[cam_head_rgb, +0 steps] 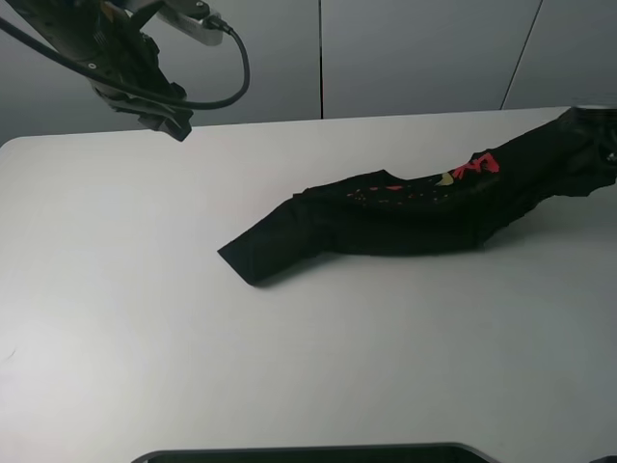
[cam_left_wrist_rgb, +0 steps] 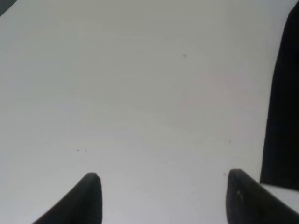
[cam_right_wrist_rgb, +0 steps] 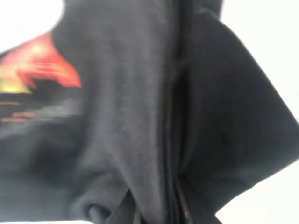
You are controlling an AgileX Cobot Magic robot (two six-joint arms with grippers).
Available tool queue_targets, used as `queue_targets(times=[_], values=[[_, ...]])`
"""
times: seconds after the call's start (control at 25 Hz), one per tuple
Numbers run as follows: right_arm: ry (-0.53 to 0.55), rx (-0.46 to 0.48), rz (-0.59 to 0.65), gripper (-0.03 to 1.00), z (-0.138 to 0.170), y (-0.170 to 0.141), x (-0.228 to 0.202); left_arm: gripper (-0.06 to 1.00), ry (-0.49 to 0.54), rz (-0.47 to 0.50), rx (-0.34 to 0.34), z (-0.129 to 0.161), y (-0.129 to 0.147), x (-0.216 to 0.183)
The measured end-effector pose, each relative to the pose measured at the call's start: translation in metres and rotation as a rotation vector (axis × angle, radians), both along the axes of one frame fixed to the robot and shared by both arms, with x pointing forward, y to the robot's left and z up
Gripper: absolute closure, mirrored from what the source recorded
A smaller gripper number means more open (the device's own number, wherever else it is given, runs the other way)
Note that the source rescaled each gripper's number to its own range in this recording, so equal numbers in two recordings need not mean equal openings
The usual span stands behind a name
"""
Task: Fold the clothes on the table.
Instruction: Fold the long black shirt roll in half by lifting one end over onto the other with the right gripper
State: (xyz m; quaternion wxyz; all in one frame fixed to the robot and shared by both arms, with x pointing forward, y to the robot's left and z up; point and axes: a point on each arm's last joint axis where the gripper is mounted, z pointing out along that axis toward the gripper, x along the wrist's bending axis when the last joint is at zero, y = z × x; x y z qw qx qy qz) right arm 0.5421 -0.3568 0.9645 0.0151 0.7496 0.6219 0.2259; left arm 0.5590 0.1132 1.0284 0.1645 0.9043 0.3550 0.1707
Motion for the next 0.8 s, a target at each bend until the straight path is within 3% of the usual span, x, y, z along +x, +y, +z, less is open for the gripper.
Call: queue_targets(times=[0.2,0.32,0.52,0.8], values=[[-0.140,0.163,0.150,0.86,0.048,0.053,-0.009,0.20,0.000,0.000,0.000,0.000,0.000,0.000],[-0.162,0.217,0.264,0.86,0.051,0.096,-0.009,0.20,-0.002,0.000,-0.001,0.000,0.000,0.000],[-0.126,0.207,0.408,0.86,0.019,0.171,-0.005,0.20,-0.002,0.000,-0.001,0.000,0.000,0.000],[-0.014,0.190,0.352,0.86,-0.060,0.217,0.006,0.20,-0.001,0.000,-0.003,0.000,0.000,0.000]])
